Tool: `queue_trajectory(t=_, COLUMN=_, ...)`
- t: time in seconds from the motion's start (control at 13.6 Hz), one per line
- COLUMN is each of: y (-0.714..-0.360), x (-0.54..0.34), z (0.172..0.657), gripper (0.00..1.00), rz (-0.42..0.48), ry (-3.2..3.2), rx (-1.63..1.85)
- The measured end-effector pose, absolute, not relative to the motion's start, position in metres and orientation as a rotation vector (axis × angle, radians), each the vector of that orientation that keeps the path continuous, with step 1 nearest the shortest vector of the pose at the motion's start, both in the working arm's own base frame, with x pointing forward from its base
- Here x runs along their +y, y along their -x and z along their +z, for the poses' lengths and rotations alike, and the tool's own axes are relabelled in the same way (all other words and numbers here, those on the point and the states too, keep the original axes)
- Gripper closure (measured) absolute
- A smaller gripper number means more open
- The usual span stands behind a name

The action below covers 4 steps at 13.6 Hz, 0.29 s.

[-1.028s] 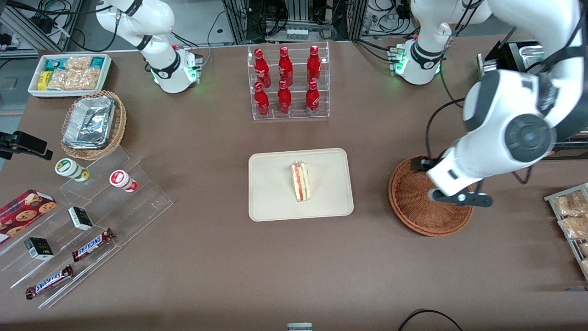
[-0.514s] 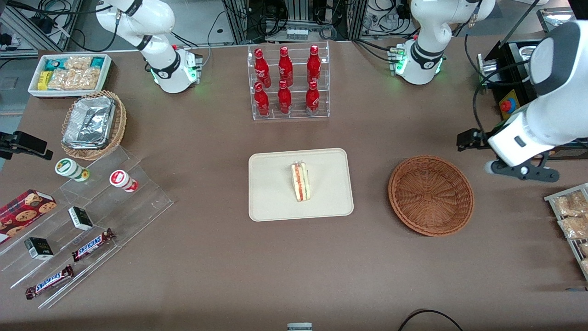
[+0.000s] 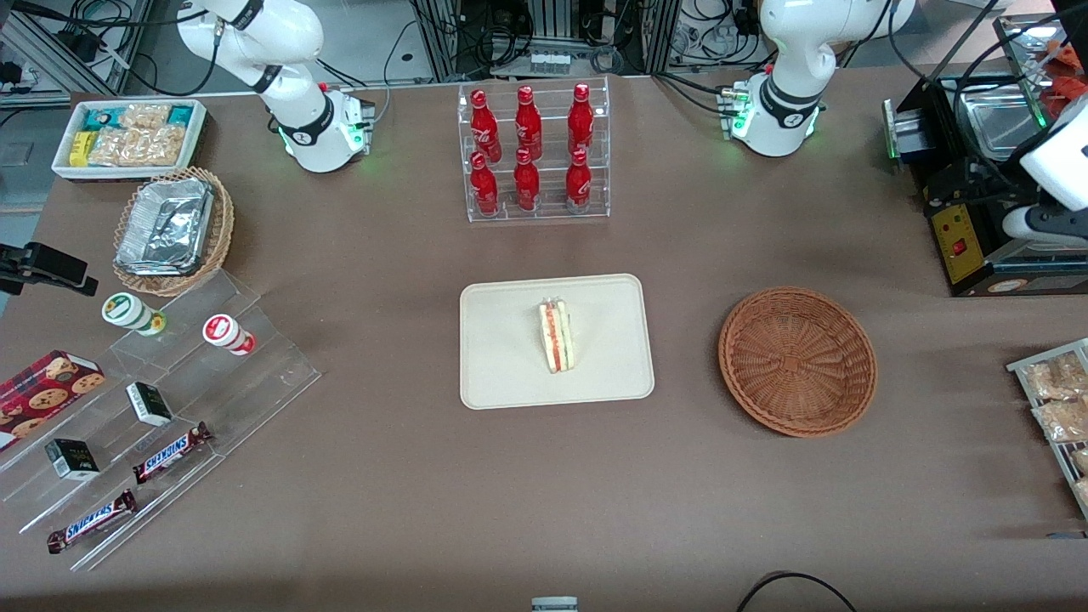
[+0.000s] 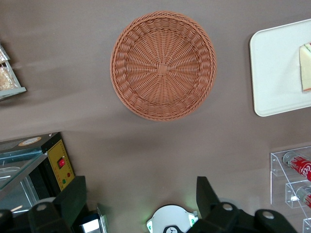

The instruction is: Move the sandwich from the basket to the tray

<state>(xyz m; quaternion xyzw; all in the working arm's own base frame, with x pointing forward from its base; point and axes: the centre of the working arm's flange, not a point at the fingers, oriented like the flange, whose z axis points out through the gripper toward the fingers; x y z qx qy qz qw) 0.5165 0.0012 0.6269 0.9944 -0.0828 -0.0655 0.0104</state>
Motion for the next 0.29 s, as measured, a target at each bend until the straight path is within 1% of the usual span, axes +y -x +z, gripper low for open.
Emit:
queue_trajectory(t=0.22, y=-0.517, x=0.001, z=0.617, gripper=0.00, rz=-0.221, ry=-3.101, rx=-0.259)
queue_trajectory(t=0.29, y=-0.519, x=0.000, z=0.613, gripper=0.00, rz=-0.213, ry=-3.102, rx=-0.260)
